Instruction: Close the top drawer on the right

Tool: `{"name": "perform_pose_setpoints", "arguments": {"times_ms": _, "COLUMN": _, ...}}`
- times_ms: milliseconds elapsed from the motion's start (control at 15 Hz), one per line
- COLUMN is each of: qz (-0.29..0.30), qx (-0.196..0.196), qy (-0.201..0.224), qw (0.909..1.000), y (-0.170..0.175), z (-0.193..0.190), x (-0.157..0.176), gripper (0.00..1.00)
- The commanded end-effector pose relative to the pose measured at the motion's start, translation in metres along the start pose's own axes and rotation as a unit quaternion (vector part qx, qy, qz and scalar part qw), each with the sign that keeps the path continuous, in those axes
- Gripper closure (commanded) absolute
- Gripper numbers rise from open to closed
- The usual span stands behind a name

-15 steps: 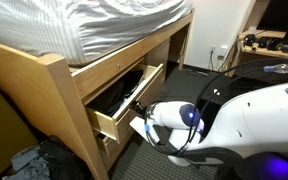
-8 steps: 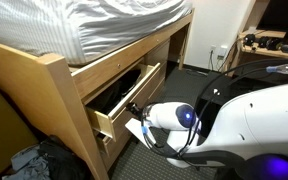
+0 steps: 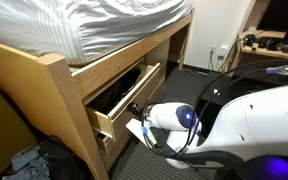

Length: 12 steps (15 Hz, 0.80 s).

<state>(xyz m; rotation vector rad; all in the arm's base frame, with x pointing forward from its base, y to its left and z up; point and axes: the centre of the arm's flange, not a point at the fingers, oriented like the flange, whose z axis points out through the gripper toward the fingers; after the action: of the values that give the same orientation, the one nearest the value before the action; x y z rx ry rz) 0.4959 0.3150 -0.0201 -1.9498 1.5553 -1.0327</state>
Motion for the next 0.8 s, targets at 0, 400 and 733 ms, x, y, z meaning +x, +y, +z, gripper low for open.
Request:
{"name": "perform_pose_setpoints", "arguments": {"times_ms": 0, "qz": -0.008, "qx": 0.011, "qy": 0.022, "qw": 0.9997, "y": 0.008, "z": 0.028, "x": -0.009, "gripper": 0.0}}
{"name": "perform_pose_setpoints", "arguments": {"times_ms": 400, "qz": 0.024, "qx": 0.061, "qy": 0.035, "qw": 0.9973, "y": -0.023, "z": 0.036, "x": 0.008, "gripper": 0.0}}
{"name": "perform_pose_setpoints", "arguments": {"times_ms": 733, "qz": 0.042, "qx": 0.054, "qy": 0.041, "qw": 0.9968, "y": -0.056, "z": -0.003, "x": 0.038, "gripper": 0.0}}
